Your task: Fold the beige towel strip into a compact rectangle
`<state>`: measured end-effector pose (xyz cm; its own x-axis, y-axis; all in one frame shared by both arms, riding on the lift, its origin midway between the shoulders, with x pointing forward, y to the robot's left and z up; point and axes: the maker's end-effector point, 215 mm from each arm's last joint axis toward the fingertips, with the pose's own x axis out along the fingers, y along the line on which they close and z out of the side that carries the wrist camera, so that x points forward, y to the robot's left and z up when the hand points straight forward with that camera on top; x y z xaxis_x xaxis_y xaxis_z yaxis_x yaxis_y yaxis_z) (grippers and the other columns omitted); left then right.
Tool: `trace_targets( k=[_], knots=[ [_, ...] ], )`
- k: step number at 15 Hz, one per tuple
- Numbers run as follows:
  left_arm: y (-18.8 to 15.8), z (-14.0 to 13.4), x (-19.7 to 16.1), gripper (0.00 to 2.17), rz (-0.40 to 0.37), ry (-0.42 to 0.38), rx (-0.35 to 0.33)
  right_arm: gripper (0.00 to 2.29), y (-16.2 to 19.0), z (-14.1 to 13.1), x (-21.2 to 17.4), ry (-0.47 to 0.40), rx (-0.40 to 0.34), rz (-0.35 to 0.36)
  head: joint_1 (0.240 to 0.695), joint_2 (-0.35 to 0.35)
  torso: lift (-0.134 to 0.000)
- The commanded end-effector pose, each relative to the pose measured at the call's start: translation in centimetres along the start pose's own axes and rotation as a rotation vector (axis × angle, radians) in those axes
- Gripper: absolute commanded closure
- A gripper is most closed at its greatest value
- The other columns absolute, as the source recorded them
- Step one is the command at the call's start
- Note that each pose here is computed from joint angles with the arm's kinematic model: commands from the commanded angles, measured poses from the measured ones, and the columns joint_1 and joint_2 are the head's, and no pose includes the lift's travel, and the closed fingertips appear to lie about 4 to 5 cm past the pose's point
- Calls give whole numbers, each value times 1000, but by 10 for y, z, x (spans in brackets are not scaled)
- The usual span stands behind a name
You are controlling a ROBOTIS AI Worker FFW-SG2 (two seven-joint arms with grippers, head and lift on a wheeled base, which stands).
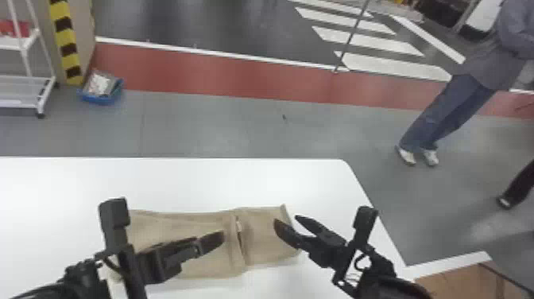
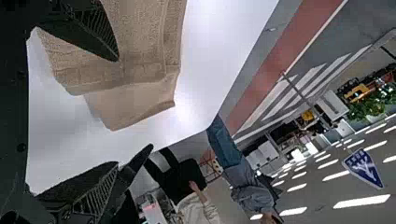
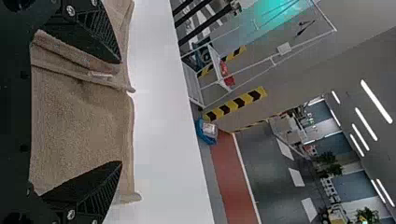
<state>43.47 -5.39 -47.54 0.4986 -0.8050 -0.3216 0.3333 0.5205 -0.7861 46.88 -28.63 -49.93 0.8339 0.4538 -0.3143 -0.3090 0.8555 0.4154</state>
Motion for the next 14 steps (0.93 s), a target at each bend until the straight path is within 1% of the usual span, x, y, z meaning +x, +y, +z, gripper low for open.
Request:
trace_targets(
  k=[1, 3, 4, 6, 7, 8, 9, 10, 12, 14],
  knots=[
    [18, 14, -18, 36, 31, -36, -3, 198, 36, -17, 17, 31, -24, 8, 695, -350, 0],
    [33, 18, -37, 36, 41, -50, -13, 259, 61, -36, 30, 66, -45, -12, 695, -350, 0],
    [39, 18, -45, 36, 50, -54, -13, 306, 71, -49, 35, 92, -46, -33, 695, -330, 0],
    [47, 19, -57, 36, 50, -64, -20, 316, 85, -71, 45, 145, -47, -72, 695, -280, 0],
    [50, 17, -60, 36, 50, -64, -27, 316, 93, -78, 51, 170, -55, -89, 695, -237, 0],
    [50, 15, -62, 36, 45, -65, -33, 319, 99, -81, 55, 188, -75, -104, 695, -217, 0],
    [52, 16, -64, 36, 43, -68, -37, 319, 101, -86, 56, 208, -75, -116, 695, -202, 0],
    [53, 9, -67, 36, 42, -56, -50, 319, 100, -88, 55, 221, -73, -129, 695, -186, 0],
    [51, 12, -70, 36, 40, -66, -45, 350, 100, -86, 51, 217, -66, -131, 695, -163, 0],
    [51, 12, -70, 36, 40, -65, -45, 596, 99, -87, 50, 228, -58, -126, 695, -159, 0]
  ],
)
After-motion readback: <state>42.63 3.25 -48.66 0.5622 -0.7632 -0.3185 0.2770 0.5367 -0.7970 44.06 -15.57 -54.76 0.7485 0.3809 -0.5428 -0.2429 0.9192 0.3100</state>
